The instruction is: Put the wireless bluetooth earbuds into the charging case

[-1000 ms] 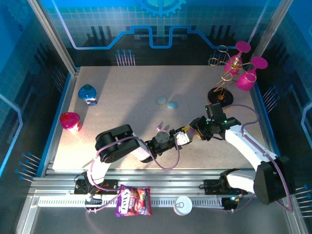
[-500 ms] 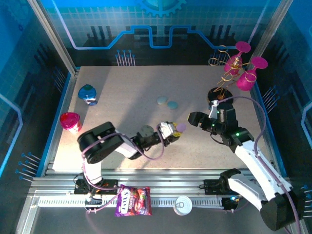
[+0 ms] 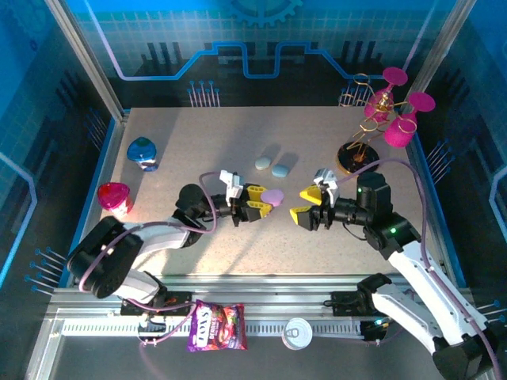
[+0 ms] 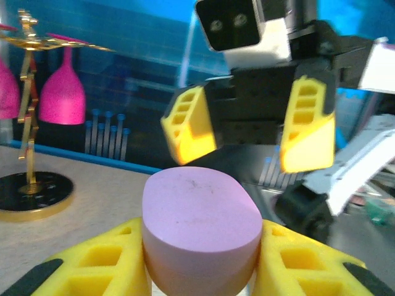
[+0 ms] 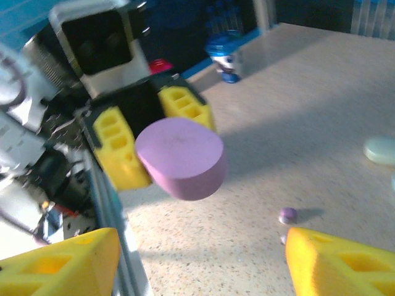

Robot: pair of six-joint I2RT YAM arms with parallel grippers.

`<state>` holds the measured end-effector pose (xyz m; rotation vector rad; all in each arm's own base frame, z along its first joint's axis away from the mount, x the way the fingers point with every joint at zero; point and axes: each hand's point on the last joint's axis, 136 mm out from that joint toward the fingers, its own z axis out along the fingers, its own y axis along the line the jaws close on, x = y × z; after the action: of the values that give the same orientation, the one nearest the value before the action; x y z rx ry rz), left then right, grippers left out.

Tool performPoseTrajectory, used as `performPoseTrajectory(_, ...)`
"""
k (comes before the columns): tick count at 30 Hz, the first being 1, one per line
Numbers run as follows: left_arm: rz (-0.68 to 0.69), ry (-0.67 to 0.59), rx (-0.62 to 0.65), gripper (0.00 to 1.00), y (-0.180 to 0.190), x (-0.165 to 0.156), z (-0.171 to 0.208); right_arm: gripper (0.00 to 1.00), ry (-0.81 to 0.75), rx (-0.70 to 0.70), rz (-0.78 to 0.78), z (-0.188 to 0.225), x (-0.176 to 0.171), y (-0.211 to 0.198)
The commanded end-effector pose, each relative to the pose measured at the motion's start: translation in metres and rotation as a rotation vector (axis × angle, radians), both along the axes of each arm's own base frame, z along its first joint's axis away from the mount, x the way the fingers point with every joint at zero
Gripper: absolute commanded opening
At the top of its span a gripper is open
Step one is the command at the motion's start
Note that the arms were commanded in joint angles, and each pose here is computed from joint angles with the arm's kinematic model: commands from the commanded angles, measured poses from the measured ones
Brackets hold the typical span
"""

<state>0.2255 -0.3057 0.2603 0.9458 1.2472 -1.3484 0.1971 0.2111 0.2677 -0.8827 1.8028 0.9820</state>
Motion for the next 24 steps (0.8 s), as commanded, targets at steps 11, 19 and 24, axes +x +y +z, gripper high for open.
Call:
performPoseTrajectory(11,-0.160,-0.014,0.053,0.25,0.011,-0.045,0.018,0.60,-0.239,-0.102,0.359,0.030,-0.041,0.051)
performPoseTrajectory(19,-0.168,-0.039,0.038,0.25,0.013,-0.048,0.025,0.49,-0.246,-0.109,0.406,0.032,-0.035,0.068)
performPoseTrajectory(24,-0.164,-0.049,0.038,0.25,0.013,-0.049,0.025,0.37,-0.229,-0.116,0.423,0.030,-0.034,0.070)
